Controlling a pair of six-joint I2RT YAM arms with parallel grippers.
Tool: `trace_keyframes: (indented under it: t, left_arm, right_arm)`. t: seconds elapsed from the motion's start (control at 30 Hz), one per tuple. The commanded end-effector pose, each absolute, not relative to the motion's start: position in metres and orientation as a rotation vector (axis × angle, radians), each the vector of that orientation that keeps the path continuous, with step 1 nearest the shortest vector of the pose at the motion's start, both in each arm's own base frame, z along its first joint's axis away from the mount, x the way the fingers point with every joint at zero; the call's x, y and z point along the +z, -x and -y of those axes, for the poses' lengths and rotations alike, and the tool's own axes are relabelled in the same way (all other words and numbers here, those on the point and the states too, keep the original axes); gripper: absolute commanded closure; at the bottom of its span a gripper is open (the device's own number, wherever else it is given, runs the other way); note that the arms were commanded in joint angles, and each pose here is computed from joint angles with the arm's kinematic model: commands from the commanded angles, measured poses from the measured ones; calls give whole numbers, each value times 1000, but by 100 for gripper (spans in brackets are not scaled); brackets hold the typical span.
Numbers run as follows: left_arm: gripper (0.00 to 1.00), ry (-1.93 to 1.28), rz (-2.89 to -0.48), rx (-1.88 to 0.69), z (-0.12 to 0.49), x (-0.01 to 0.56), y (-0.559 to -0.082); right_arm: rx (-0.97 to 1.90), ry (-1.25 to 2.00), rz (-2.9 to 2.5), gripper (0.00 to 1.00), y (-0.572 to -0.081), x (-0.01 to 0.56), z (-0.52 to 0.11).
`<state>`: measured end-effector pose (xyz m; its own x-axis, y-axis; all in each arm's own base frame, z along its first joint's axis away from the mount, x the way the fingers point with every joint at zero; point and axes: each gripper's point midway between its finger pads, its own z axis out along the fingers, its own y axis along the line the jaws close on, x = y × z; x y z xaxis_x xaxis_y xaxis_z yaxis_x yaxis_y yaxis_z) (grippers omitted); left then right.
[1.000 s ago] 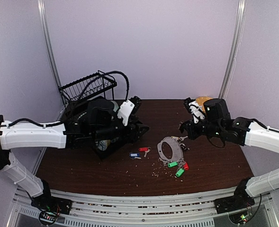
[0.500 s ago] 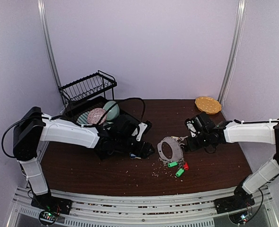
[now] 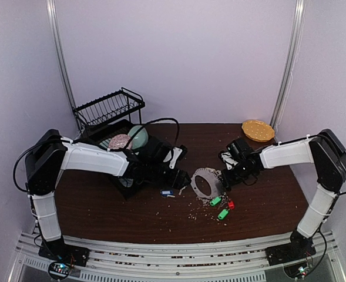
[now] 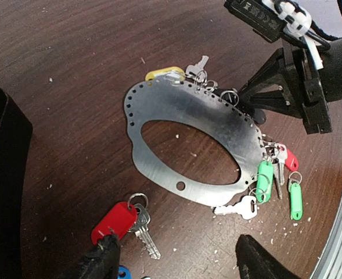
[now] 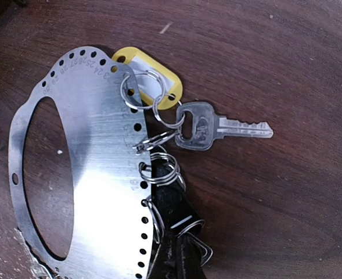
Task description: Put the keys on the keyring
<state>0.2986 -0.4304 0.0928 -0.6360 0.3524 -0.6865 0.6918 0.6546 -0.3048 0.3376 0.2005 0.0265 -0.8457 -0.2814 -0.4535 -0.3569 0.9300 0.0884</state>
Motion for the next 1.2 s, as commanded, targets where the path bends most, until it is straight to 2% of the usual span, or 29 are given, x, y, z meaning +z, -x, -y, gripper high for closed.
trace_keyframes:
  t: [0.0,0.33,0.57,0.83,0.97,1.17]
  left_arm:
    - [29,-814,-2286,-772,421,96,-311]
    - [27,-836,-2351,-700,402,82,-312]
    - [25,-861,-2454,-609,375,58,-299]
    - [26,-804,-2536,-601,352,48,-278]
    - [34,-744,-2553,-608,351,49,-278]
    - [34,-769,-2510,-658,363,52,-278]
  right_arm:
    - [397,518,-2733,100,-315,9,-228]
    - [642,657,-2720,100,-268,8,-281]
    - [953,682,-2668,100,-225,17,-321]
    - [911,692,-2652,100,-223,34,-309]
    - [891,687,-2623,100,-227,57,-295]
    - [769,450,-2593,100,-280,61,-258]
